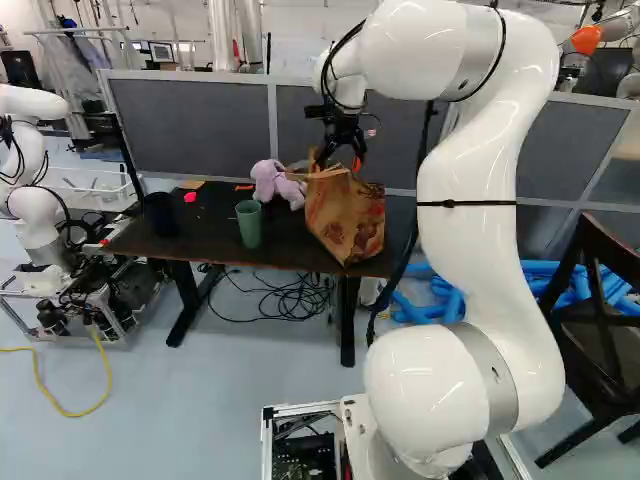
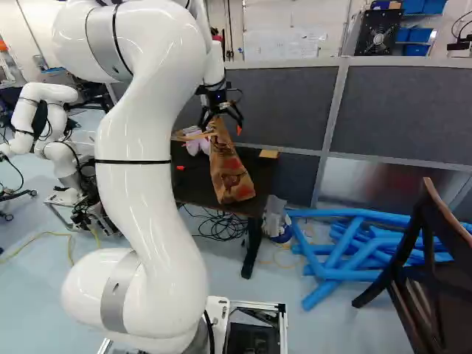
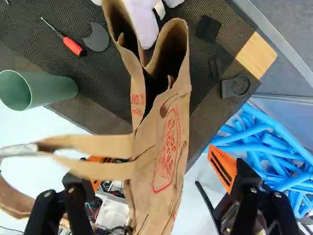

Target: Pick up the bag on the ground and place it on the table

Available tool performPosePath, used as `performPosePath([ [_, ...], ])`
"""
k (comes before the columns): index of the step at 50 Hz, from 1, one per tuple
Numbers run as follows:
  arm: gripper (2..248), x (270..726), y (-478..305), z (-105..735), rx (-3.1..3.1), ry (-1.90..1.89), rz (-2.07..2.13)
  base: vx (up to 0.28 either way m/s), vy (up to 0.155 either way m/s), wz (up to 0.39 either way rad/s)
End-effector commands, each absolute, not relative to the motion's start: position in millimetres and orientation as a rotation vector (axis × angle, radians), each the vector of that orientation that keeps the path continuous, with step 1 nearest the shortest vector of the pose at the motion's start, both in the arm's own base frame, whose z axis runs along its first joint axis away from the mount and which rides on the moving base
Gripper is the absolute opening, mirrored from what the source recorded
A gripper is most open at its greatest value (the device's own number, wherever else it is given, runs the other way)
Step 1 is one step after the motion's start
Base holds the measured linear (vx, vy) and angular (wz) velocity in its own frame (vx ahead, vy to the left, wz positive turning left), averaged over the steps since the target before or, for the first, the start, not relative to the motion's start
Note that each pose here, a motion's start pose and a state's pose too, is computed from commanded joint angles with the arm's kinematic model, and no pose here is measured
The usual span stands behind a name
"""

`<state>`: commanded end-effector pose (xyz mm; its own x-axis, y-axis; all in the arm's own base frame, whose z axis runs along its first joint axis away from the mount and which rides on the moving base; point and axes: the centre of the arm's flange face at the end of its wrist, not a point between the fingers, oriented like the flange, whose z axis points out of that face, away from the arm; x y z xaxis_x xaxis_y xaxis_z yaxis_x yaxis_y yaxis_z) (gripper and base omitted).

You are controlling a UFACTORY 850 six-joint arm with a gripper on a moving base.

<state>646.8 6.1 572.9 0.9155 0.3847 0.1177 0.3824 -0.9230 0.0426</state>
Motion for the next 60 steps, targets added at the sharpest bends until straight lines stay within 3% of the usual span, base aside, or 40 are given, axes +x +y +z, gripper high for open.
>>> performPosePath([
  [60,247,605,6,660,3.013,0.604,0.392,0.000,0.000,0.000],
])
